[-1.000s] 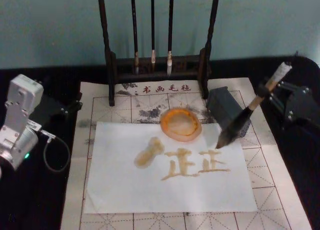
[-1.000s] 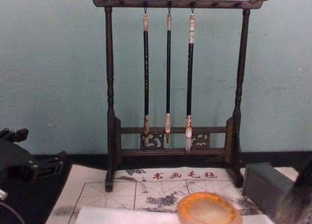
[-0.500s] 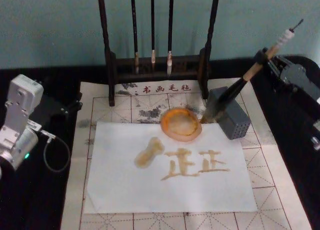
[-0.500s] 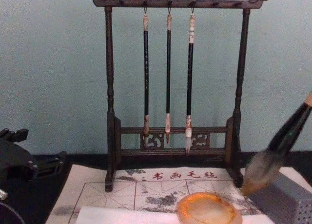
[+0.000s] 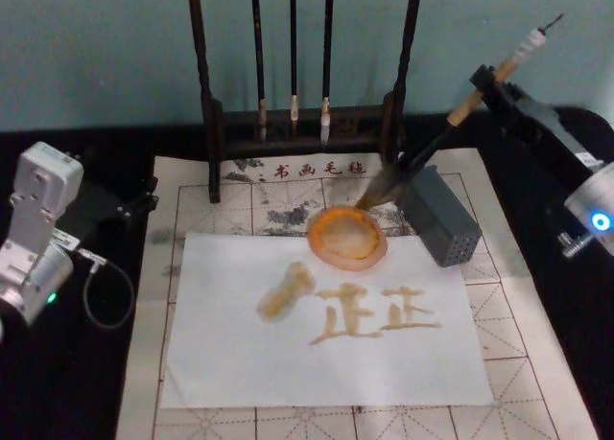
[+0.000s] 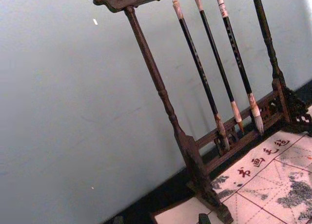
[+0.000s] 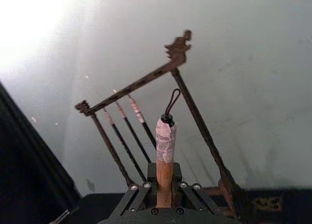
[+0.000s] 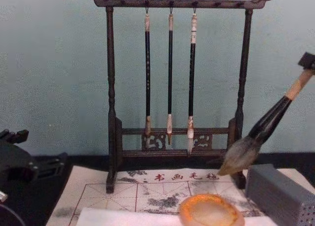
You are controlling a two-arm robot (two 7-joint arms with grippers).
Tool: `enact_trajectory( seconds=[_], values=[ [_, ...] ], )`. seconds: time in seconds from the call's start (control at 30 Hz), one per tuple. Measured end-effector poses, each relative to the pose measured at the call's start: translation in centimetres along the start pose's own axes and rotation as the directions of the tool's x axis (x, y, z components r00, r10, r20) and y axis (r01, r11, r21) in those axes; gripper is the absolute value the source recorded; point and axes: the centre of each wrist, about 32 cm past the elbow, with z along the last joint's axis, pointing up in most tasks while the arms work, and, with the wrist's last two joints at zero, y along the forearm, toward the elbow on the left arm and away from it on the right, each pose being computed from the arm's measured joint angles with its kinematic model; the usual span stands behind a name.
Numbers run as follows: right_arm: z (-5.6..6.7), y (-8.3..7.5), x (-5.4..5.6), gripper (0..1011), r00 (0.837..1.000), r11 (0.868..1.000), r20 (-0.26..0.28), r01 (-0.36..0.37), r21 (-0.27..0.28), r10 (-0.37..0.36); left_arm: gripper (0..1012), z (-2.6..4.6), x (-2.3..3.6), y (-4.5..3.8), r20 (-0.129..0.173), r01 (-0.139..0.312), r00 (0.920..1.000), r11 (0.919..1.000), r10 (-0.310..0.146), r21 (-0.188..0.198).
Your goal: Pick up the brush from the inkstone, write on the paper, then place the brush back to its original position.
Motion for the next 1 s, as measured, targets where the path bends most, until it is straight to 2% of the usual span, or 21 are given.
enact_trajectory(
  seconds=[0.2, 0.4, 0.63, 1.0],
  values=[
    [-0.4, 1.5, 0.1, 187, 0.995, 0.998, -0.076, 0.060, -0.035, -0.062, 1001, 0.00, 0.00, 0.00, 0.000, 0.000, 1.0000, 1.0000, 0.000, 0.000],
    [-0.8, 2.5, 0.2, 187, 0.983, 0.990, -0.119, 0.131, -0.061, -0.137, 1001, 0.00, 0.00, 0.00, 0.000, 0.000, 1.0000, 1.0000, 0.000, 0.000],
    [-1.4, 3.6, 0.4, 187, 0.954, 0.971, -0.193, 0.212, -0.112, -0.230, 1001, 0.00, 0.00, 0.00, 0.000, 0.000, 1.0000, 1.0000, 0.000, 0.000],
    [-2.2, 4.0, 0.4, 187, 0.921, 0.950, -0.245, 0.273, -0.150, -0.303, 1001, 0.00, 0.00, 0.00, 0.000, 0.000, 1.0000, 1.0000, 0.000, 0.000]
  ],
)
